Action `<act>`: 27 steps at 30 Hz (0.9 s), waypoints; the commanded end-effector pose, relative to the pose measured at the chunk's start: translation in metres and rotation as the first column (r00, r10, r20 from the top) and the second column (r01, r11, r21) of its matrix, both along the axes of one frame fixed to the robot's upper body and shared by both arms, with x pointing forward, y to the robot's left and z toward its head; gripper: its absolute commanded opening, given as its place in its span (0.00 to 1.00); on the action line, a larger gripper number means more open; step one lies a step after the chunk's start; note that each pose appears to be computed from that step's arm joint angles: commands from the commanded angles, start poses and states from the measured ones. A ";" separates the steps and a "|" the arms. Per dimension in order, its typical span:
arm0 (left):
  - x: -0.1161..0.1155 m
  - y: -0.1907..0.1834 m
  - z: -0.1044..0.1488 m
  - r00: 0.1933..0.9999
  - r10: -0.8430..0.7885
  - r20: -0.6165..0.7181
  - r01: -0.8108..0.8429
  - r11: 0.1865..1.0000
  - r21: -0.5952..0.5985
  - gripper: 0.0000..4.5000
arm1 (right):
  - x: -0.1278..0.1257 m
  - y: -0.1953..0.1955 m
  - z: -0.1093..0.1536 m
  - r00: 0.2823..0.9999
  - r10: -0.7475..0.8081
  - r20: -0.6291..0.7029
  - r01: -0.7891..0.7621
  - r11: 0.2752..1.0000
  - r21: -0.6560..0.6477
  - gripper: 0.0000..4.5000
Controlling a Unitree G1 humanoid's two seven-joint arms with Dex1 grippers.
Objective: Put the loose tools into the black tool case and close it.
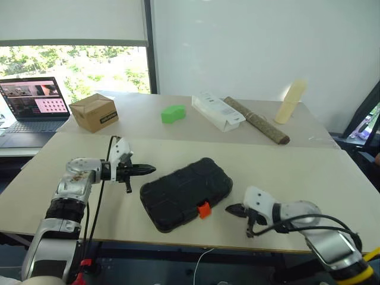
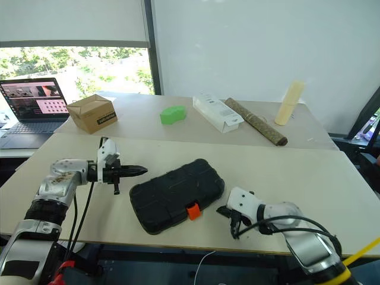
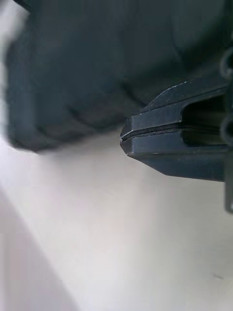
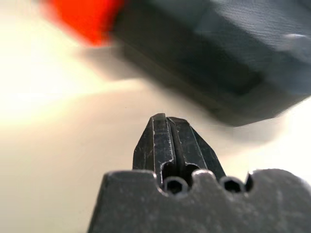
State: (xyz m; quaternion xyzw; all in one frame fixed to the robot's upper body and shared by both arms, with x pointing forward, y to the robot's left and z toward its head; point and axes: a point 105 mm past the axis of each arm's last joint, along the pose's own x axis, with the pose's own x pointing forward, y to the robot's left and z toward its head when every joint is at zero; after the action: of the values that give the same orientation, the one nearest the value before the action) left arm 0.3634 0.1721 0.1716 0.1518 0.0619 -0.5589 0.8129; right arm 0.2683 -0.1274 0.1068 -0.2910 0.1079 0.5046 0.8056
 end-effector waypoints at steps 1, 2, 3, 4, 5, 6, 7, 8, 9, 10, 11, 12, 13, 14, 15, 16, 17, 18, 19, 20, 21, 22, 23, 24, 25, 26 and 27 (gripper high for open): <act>-0.007 -0.028 0.014 0.991 -0.130 0.031 0.129 0.991 0.030 0.01 | -0.027 0.020 0.014 0.995 0.095 -0.007 -0.095 0.994 0.062 0.01; -0.006 -0.034 0.010 0.990 -0.138 0.028 0.136 0.989 0.056 0.01 | -0.028 0.025 0.014 0.996 0.089 -0.009 -0.088 0.993 0.083 0.01; -0.006 -0.039 0.007 0.988 -0.151 0.033 0.148 0.986 0.079 0.01 | -0.028 0.029 0.014 0.996 0.087 -0.004 -0.086 0.992 0.095 0.01; -0.004 -0.043 0.003 0.989 -0.146 0.031 0.142 0.986 0.090 0.01 | -0.026 0.032 0.014 0.997 0.074 0.000 -0.073 0.992 0.099 0.01; -0.002 -0.046 0.000 0.990 -0.139 0.028 0.135 0.986 0.099 0.01 | -0.023 0.034 0.013 0.998 0.064 0.006 -0.064 0.993 0.100 0.01; 0.000 -0.049 -0.003 0.990 -0.138 0.028 0.134 0.985 0.106 0.01 | -0.021 0.036 0.013 0.998 0.060 0.015 -0.062 0.993 0.099 0.01; 0.002 -0.052 -0.007 0.991 -0.130 0.024 0.126 0.985 0.115 0.01 | -0.019 0.038 0.014 0.998 0.057 0.022 -0.059 0.993 0.101 0.01; 0.003 -0.054 -0.011 0.992 -0.128 0.022 0.124 0.984 0.126 0.01 | -0.016 0.040 0.016 0.998 0.055 0.032 -0.058 0.992 0.108 0.01; 0.004 -0.056 -0.014 0.992 -0.126 0.018 0.123 0.983 0.135 0.01 | -0.014 0.042 0.018 0.998 0.054 0.039 -0.058 0.992 0.113 0.01; 0.005 -0.057 -0.018 0.993 -0.117 0.009 0.115 0.982 0.147 0.01 | -0.012 0.044 0.019 0.997 0.057 0.044 -0.061 0.992 0.114 0.01; 0.006 -0.058 -0.022 0.994 -0.110 0.002 0.109 0.982 0.155 0.01 | -0.011 0.045 0.020 0.997 0.061 0.049 -0.066 0.992 0.111 0.01; 0.006 -0.059 -0.025 0.994 -0.113 -0.003 0.112 0.981 0.156 0.01 | -0.009 0.047 0.019 0.996 0.065 0.053 -0.071 0.992 0.104 0.01; 0.005 -0.060 -0.027 0.993 -0.116 -0.008 0.116 0.981 0.156 0.01 | -0.007 0.048 0.018 0.996 0.068 0.056 -0.073 0.992 0.098 0.01; 0.004 -0.061 -0.028 0.993 -0.119 -0.009 0.119 0.981 0.155 0.01 | -0.006 0.049 0.018 0.996 0.070 0.060 -0.075 0.993 0.094 0.01; 0.004 -0.063 -0.030 0.992 -0.124 -0.011 0.124 0.980 0.155 0.01 | -0.003 0.051 0.018 0.996 0.071 0.063 -0.077 0.993 0.094 0.01; 0.004 -0.064 -0.032 0.992 -0.122 -0.016 0.123 0.980 0.157 0.01 | 0.000 0.052 0.017 0.995 0.070 0.064 -0.076 0.993 0.094 0.01; 0.004 -0.064 -0.033 0.993 -0.120 -0.018 0.122 0.980 0.158 0.01 | 0.002 0.054 0.017 0.995 0.074 0.067 -0.080 0.993 0.090 0.01; 0.004 -0.065 -0.034 0.993 -0.120 -0.019 0.121 0.980 0.158 0.01 | 0.004 0.054 0.016 0.995 0.075 0.070 -0.081 0.993 0.087 0.01; 0.004 -0.065 -0.034 0.993 -0.116 -0.022 0.118 0.980 0.158 0.01 | 0.005 0.055 0.015 0.995 0.076 0.071 -0.082 0.993 0.084 0.01; 0.004 -0.065 -0.035 0.994 -0.111 -0.021 0.113 0.980 0.163 0.01 | 0.007 0.055 0.014 0.994 0.078 0.076 -0.085 0.993 0.081 0.01; 0.004 -0.064 -0.036 0.994 -0.107 -0.021 0.109 0.980 0.166 0.01 | 0.008 0.056 0.014 0.994 0.080 0.079 -0.086 0.993 0.080 0.01; 0.004 -0.064 -0.037 0.994 -0.107 -0.020 0.108 0.979 0.172 0.01 | 0.010 0.056 0.015 0.994 0.078 0.081 -0.085 0.993 0.083 0.01; 0.005 -0.063 -0.038 0.995 -0.096 -0.021 0.098 0.979 0.181 0.01 | 0.012 0.056 0.015 0.993 0.078 0.086 -0.085 0.993 0.085 0.01; 0.006 -0.062 -0.039 0.996 -0.087 -0.020 0.089 0.979 0.185 0.01 | 0.014 0.057 0.016 0.993 0.077 0.089 -0.085 0.992 0.088 0.01; 0.007 -0.061 -0.040 0.997 -0.075 -0.025 0.078 0.979 0.186 0.01 | 0.016 0.058 0.017 0.993 0.078 0.092 -0.086 0.992 0.091 0.01; 0.007 -0.061 -0.040 0.997 -0.066 -0.029 0.071 0.980 0.187 0.01 | 0.017 0.059 0.017 0.992 0.080 0.096 -0.089 0.992 0.093 0.01; 0.007 -0.061 -0.041 0.997 -0.064 -0.032 0.069 0.980 0.186 0.01 | 0.018 0.060 0.017 0.992 0.078 0.098 -0.088 0.991 0.098 0.01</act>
State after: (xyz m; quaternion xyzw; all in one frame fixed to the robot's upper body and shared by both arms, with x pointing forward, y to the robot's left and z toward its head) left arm 0.3722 0.1091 0.1464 0.2183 0.0880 -0.5849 0.7762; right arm 0.2797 -0.0708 0.1068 -0.2652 0.0718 0.5378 0.7971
